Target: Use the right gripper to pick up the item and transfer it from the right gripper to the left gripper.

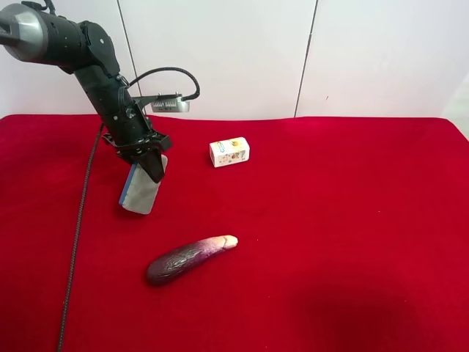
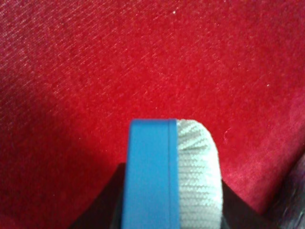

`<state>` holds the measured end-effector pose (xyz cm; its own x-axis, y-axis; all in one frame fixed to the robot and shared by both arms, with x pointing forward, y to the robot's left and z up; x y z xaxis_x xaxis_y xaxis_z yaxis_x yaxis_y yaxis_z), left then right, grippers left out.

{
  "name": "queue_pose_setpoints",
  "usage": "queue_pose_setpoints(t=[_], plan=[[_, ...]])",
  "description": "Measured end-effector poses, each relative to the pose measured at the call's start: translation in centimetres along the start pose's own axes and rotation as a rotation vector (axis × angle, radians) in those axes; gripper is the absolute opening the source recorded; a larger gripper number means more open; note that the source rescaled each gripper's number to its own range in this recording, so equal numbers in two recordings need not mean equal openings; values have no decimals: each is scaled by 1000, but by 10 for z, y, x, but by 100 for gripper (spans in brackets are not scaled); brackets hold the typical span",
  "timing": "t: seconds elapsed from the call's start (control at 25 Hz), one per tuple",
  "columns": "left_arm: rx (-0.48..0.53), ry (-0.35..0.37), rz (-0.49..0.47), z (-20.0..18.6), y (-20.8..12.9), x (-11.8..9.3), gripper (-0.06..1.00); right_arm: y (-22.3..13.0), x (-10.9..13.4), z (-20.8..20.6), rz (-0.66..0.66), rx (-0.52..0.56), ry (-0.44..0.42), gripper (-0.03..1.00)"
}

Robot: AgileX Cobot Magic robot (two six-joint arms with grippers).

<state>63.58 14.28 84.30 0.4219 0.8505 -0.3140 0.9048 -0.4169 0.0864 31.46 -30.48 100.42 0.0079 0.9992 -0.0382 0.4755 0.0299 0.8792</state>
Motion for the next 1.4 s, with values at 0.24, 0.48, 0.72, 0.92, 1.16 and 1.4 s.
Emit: queue_pose_setpoints(t=[0.24,0.48,0.72,0.92,1.16,1.4], plan=[[-2,0,-11,0,0,0,57,0,0,0,0,0,0,100],[-12,3,-16,0,2,0,98,0,0,0,0,0,0,100],[-13,3,-17,0,2,0,100,0,0,0,0,0,0,100],[-13,3,-18,0,2,0,100,0,0,0,0,0,0,100],[-22,2,-11,-11,2,-4,100,0,0,0,0,0,0,100],[-68,-1,16,-64,-6,-27,100,0,0,0,0,0,0,100]])
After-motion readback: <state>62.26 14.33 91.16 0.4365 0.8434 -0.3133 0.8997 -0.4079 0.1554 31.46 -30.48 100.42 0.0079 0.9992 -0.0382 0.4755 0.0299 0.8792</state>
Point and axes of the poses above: a point on each arm's last joint axis where the gripper is mounted, z pointing out along that axis toward the gripper, x along the wrist's bending axis when the last joint is at zero, y = z × x, the point moved 9 cm from there along z, pointing out along that axis toward the gripper, and after that the axes turned 4 degrees about -z, right-handed, at the moved point
